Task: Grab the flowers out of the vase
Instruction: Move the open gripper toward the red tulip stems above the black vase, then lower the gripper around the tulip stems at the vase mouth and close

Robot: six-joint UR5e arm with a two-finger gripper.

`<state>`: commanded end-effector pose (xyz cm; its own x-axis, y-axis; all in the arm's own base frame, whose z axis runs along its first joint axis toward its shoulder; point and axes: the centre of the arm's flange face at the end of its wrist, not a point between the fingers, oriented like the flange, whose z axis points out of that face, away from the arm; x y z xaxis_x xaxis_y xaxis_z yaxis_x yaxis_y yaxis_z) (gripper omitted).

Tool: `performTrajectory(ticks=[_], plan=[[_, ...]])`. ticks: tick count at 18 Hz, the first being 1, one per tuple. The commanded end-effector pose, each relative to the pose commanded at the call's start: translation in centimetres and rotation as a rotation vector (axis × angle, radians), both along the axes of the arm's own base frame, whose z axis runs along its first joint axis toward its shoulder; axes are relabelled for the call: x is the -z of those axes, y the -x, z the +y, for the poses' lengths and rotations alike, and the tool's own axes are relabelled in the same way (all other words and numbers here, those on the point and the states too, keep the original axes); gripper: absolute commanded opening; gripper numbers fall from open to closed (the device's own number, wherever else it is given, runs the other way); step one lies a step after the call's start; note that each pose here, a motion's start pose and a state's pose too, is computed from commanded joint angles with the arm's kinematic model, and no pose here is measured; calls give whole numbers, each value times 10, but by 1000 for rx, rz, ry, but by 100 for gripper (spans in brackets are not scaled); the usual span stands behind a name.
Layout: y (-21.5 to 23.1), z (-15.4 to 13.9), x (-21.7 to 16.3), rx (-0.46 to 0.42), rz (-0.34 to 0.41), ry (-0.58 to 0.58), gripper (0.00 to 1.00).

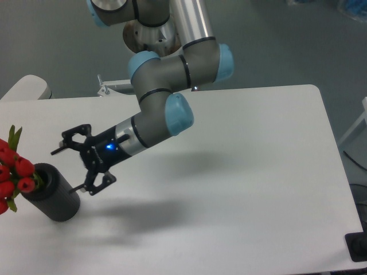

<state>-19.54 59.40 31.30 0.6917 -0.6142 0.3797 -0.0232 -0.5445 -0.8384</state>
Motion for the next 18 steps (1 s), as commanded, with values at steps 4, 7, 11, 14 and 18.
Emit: performTrajectory(ticks=[4,7,11,14,18], plan=[[-21,3,12,33,5,-9,100],[-31,8,12,49,3,-46,100],[-38,14,16,64,10,-64,100],[-41,20,21,74,24,-86,100],[-39,26,24,77,32,-93,100]])
